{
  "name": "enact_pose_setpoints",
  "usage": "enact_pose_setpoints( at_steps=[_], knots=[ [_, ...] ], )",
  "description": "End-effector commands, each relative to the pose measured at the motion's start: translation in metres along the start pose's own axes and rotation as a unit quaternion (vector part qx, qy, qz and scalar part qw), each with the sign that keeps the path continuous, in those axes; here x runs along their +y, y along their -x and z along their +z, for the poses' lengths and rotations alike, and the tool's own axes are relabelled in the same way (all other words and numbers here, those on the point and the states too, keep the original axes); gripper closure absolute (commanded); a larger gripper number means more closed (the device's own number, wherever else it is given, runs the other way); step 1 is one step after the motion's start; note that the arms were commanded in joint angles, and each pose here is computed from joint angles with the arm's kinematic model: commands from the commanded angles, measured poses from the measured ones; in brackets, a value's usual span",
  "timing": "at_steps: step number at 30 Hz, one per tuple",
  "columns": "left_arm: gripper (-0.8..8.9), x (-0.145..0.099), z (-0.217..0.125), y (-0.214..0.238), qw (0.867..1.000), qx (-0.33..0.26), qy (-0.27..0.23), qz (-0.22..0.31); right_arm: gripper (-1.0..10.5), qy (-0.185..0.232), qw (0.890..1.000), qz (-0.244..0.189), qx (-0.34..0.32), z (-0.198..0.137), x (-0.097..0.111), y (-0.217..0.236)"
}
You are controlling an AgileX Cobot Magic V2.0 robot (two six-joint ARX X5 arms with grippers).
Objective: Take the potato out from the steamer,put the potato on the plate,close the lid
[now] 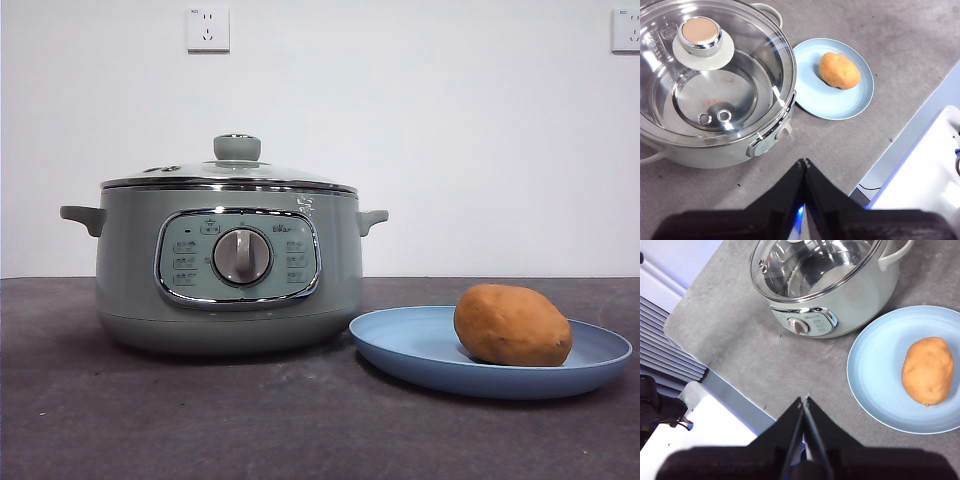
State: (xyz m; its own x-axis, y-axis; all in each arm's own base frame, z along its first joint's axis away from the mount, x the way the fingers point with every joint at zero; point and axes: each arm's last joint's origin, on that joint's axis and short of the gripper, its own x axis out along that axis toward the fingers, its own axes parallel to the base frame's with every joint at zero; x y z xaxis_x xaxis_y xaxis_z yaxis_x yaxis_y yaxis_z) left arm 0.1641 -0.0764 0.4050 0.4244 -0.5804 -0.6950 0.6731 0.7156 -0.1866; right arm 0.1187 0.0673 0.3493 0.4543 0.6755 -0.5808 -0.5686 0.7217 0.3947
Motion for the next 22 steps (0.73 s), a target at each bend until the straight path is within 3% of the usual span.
enact_pose_setpoints(
  at_steps=[1, 8, 12, 15, 18, 22],
  knots=[
    [8.18, 0.0, 0.001, 0.0, 1.0, -0.002, 0.0, 0.0, 9.5, 0.0, 1.0, -0.001, -0.003, 0.001, 0.0, 0.0],
    [8.18, 0.002, 0.004, 0.001, 0.999, -0.015, -0.011, 0.027, 9.5, 0.001, 1.0, -0.001, -0.002, 0.001, 0.0, 0.0],
    [8.18, 0.013, 0.009, 0.022, 0.989, -0.099, -0.015, 0.113, 9.5, 0.001, 1.0, -0.001, -0.003, 0.001, 0.0, 0.0],
    [8.18, 0.016, 0.006, 0.049, 0.97, -0.18, -0.015, 0.163, 9.5, 0.001, 1.0, -0.001, -0.003, 0.001, 0.0, 0.0],
    [8.18, 0.017, -0.008, 0.068, 0.942, -0.253, -0.021, 0.22, 9.5, 0.0, 1.0, -0.001, -0.003, 0.001, 0.0, 0.0],
    [8.18, 0.02, -0.035, 0.073, 0.892, -0.329, -0.028, 0.308, 9.5, 0.0, 1.0, -0.001, -0.003, 0.001, 0.0, 0.0]
  ],
)
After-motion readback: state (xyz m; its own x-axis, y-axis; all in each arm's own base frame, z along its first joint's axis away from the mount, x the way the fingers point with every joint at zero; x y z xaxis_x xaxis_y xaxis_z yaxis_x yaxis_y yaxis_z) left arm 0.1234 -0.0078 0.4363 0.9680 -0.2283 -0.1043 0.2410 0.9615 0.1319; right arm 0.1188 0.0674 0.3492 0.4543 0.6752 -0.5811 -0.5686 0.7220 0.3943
